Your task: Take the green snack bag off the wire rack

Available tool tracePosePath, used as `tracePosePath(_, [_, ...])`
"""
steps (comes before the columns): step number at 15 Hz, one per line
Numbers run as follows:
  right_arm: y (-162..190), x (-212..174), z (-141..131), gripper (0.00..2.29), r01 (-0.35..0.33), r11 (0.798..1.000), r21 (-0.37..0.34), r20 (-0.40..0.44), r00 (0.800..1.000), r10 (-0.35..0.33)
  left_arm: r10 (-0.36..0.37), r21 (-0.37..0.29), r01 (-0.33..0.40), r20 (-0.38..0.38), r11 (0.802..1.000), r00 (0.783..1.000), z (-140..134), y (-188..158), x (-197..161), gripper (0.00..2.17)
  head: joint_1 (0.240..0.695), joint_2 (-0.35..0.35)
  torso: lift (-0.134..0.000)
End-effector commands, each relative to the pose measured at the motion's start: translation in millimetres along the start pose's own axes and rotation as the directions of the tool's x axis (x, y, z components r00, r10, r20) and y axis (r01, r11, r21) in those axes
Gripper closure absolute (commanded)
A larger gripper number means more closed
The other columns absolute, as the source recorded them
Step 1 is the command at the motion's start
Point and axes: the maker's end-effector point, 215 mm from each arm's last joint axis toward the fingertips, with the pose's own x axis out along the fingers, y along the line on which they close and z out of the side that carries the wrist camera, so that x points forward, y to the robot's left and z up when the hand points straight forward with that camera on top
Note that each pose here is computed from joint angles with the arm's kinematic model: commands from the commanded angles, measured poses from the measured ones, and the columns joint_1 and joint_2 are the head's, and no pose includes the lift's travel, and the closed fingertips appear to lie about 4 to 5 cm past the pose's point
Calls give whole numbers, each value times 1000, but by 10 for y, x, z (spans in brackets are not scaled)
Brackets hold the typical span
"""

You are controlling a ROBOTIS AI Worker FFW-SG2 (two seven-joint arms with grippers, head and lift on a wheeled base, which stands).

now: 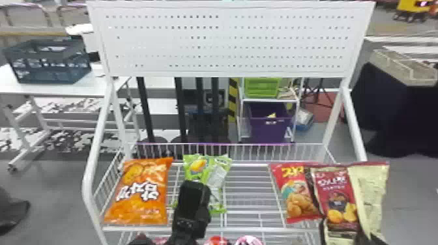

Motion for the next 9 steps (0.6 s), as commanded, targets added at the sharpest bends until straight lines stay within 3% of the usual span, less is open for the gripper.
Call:
tracePosePath(1, [13, 2, 8, 2243, -2, 1000, 1, 1, 1000, 2, 4, -7, -4, 39, 1000, 999, 169, 13, -177, 2040, 499, 0, 0])
tracePosePath(6, [29, 5, 31, 2243, -4, 1000, 5, 7, 1000, 4, 52, -14, -51, 152, 999, 987, 625, 361, -872, 2037, 499, 0, 0])
tracePosePath(9, [56, 4, 67, 2243, -9, 1000, 8, 13, 1000, 9, 135, -55, -127, 184, 990, 974, 760, 994, -1372, 2037, 499, 0, 0])
